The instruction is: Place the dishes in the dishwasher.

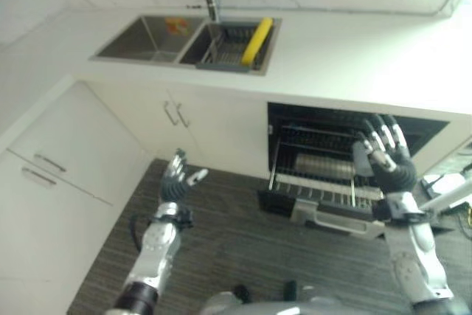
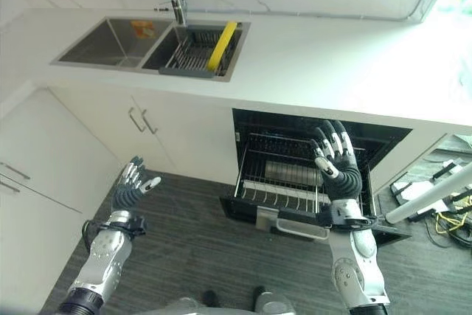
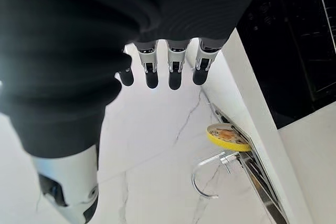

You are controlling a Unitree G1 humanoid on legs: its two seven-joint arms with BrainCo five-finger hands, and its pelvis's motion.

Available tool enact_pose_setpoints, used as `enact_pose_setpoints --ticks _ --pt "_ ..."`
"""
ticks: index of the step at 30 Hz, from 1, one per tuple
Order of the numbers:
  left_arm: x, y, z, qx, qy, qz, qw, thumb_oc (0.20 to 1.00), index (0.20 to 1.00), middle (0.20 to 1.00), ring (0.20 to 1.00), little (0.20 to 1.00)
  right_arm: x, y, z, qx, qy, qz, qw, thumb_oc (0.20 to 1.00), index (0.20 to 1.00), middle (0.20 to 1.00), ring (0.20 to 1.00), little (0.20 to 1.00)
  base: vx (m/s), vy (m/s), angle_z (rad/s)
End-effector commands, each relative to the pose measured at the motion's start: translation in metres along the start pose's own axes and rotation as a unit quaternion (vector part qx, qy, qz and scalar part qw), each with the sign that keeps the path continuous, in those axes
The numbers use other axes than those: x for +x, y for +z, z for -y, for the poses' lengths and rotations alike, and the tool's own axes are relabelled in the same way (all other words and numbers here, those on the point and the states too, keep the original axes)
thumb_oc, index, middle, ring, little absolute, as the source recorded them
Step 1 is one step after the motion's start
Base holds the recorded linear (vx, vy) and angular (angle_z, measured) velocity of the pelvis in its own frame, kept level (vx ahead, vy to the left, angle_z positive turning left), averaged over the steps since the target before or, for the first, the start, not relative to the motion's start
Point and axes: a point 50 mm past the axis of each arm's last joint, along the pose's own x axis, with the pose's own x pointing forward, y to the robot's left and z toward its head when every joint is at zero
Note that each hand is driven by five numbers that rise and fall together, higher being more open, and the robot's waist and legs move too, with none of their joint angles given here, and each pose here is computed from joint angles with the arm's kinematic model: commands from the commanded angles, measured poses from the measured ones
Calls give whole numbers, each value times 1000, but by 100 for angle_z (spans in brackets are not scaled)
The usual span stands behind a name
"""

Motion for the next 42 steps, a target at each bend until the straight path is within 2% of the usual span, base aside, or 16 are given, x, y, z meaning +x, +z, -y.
enact_pose_setpoints --ticks 1,8,9,12,13,19,20,23,24,26,28,33,37,42 --pt "-4 3 -18 33 19 13 999 1000 1000 1000 1000 1000 7 16 -7 -15 33 39 999 1000 1000 1000 1000 1000 527 556 -59" --pt "-32 -70 -14 66 -6 -147 987 1000 1000 1000 1000 1000 8 23 5 -21 4 40 999 1000 1000 1000 1000 1000 458 545 -60" --pt "-45 -92 -11 80 -1 -201 976 1000 1000 1000 1000 1000 4 22 4 -5 -1 43 999 1000 1000 1000 1000 1000 343 465 -36" --pt "-59 -111 -17 94 17 -259 961 1000 1000 1000 1000 1000 2 18 -6 3 28 36 999 1000 1000 1000 1000 1000 236 307 -43" --pt "-67 -120 -21 130 0 -289 949 1000 1000 1000 1000 1000 2 17 -10 15 26 41 999 1000 1000 1000 1000 1000 146 152 -121" --pt "-113 -158 -16 137 -26 -436 889 1000 1000 1000 1000 1000 4 18 -10 16 35 47 998 1000 1000 1000 1000 1000 139 35 -45" --pt "-115 -159 -17 148 -27 -441 885 1000 1000 1000 1000 1000 5 20 -9 14 32 51 998 1000 1000 1000 1000 1000 73 -107 -20" --pt "-116 -159 -20 311 -92 -418 848 1000 1000 1000 1000 1000 8 26 -6 12 37 59 998 1000 1000 1000 1000 1000 43 -80 1" --pt "-116 -159 -20 311 -92 -418 848 1000 1000 1000 1000 1000 8 26 -6 12 37 59 998 1000 1000 1000 1000 1000 88 -102 8" --pt "-102 -151 -27 301 -18 -403 864 1000 1000 1000 1000 1000 11 28 -10 0 41 58 997 1000 1000 1000 1000 1000 139 -139 14" --pt "-96 -148 -29 273 14 -416 867 1000 1000 1000 1000 1000 14 27 -11 3 38 55 998 1000 1000 1000 1000 1000 210 -6 35" --pt "-126 -164 -25 212 61 -479 849 1000 1000 1000 1000 1000 21 19 -22 -11 66 46 997 1000 1000 1000 1000 1000 343 189 -87" --pt "-133 -169 -29 227 53 -506 830 1000 1000 1000 1000 1000 20 21 -27 -7 80 29 996 1000 1000 1000 1000 1000 306 237 -45" --pt "-139 -170 -36 236 65 -511 824 1000 1000 1000 1000 1000 18 16 -35 6 94 20 995 1000 1000 1000 1000 1000 167 102 -28"
